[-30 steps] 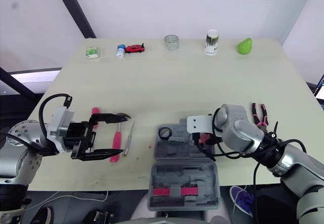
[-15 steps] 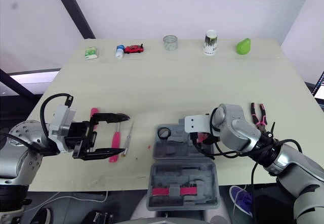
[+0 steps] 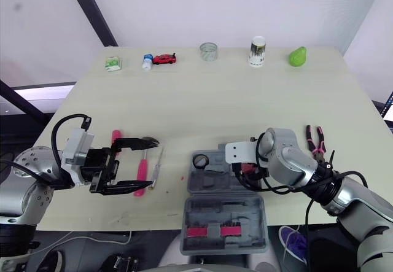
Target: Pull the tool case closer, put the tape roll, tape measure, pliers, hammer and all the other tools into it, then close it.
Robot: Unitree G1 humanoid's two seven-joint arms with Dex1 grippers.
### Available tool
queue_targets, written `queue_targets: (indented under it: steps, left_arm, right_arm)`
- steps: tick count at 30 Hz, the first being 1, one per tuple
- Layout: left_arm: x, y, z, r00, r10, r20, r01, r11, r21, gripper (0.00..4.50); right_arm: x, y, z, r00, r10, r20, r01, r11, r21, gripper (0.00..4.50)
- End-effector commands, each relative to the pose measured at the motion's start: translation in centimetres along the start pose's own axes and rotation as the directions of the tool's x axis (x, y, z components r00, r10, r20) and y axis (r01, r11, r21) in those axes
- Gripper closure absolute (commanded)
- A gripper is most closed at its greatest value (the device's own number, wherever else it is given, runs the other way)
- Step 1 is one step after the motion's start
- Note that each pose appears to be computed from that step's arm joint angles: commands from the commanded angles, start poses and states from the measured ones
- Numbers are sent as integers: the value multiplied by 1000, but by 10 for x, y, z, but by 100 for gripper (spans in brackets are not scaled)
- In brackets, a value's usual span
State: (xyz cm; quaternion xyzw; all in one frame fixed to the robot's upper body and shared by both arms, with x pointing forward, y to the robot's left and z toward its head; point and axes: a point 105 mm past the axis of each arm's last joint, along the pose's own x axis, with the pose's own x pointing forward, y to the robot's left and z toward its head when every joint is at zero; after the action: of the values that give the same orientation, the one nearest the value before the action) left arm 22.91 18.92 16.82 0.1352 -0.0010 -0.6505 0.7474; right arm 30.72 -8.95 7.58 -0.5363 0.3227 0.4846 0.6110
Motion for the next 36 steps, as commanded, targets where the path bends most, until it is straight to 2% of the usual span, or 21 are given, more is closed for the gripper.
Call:
queue_targets:
  steps: [1,11,16,19,22,23,25,29,32,36]
  left_arm:
    - [4,-2,9,1000,-25,12,25,999,37,0]
    - [6,0,10,999,-31,20,30,999,35,0]
    - [7,1,11,999,-26,28,25,999,37,0]
    - [7,2,11,999,-25,31,24,999,40,0]
    - [8,3,11,999,-24,33,23,999,43,0]
    - [7,3,11,999,-23,33,22,999,45,0]
    - [7,4,11,999,-22,32,21,999,47,0]
    - [7,4,10,999,-23,30,21,999,48,0]
    - [6,4,10,999,-23,28,21,999,49,0]
    - [5,4,9,999,-22,28,20,999,50,0]
  right_arm:
    - [-18,-8,4,999,-41,23,41,999,-7,13]
    - [-43,-18,-2,997,-75,31,74,997,33,13]
    - [-61,-32,1,968,-146,204,114,981,158,13]
    - [-65,-38,6,912,-196,360,125,970,211,13]
    - [-68,-37,14,848,-217,484,113,965,235,93]
    - [-70,-36,19,803,-231,550,101,961,257,137]
    - [-69,-31,15,774,-247,583,108,959,263,231]
    - [-60,-24,3,727,-297,619,135,946,295,231]
    - [-48,-13,-8,724,-301,620,107,938,329,231]
    - [-43,-5,-13,616,-382,689,79,900,428,231]
